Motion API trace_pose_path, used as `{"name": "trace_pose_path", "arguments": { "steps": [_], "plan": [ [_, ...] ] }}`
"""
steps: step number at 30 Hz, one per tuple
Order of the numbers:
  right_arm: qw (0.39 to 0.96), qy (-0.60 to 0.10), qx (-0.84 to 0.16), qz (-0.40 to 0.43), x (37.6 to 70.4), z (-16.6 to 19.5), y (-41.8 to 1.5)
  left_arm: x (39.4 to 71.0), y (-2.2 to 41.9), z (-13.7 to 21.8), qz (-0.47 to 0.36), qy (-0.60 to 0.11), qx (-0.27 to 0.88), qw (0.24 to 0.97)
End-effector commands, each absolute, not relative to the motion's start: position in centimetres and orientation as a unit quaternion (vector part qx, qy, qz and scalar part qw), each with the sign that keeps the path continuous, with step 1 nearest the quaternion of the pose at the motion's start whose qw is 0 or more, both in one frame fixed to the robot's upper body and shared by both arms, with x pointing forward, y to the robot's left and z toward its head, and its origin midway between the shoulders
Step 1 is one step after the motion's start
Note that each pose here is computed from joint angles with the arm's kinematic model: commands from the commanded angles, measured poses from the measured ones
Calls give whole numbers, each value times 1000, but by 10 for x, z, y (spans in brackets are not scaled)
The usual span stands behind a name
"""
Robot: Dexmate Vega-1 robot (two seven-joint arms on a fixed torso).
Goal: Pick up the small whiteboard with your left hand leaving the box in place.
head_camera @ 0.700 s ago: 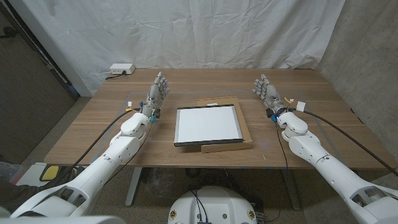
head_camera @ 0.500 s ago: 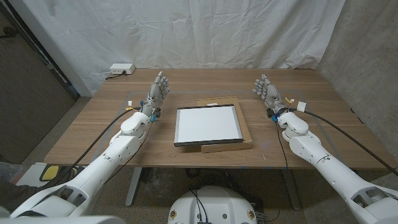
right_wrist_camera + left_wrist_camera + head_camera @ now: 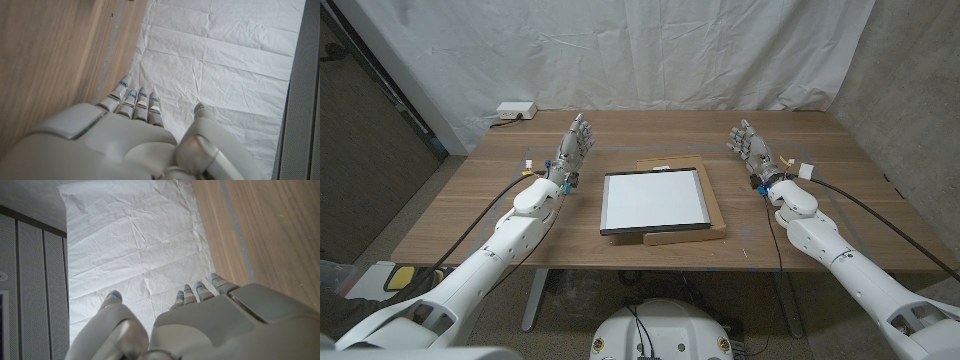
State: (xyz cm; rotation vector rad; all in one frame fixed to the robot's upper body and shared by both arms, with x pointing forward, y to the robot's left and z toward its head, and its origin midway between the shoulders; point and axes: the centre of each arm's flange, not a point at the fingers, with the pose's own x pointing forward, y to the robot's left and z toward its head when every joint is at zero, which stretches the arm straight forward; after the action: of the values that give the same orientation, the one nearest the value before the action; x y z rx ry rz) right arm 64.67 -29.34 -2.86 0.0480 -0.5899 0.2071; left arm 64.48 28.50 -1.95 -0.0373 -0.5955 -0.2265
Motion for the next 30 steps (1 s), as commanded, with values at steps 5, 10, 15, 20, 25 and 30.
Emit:
{"name": "trace_pose_path", "arguments": {
  "steps": [5, 10, 15, 20, 25, 30],
  "plan": [
    [951, -291, 20, 100, 639, -29, -288, 637, 287, -27, -121, -302, -23, 945],
    [950, -295, 22, 98, 636, -28, -287, 636, 290, -28, -129, -300, -27, 945],
    [949, -297, 27, 99, 632, -27, -283, 635, 291, -30, -141, -296, -27, 944],
    [948, -300, 23, 99, 627, -25, -279, 633, 293, -36, -156, -297, -40, 941],
    [948, -302, 19, 101, 625, -23, -275, 626, 296, -40, -150, -292, -30, 944],
    [946, -306, 21, 105, 624, -21, -273, 619, 299, -44, -144, -287, -26, 947]
  ]
}}
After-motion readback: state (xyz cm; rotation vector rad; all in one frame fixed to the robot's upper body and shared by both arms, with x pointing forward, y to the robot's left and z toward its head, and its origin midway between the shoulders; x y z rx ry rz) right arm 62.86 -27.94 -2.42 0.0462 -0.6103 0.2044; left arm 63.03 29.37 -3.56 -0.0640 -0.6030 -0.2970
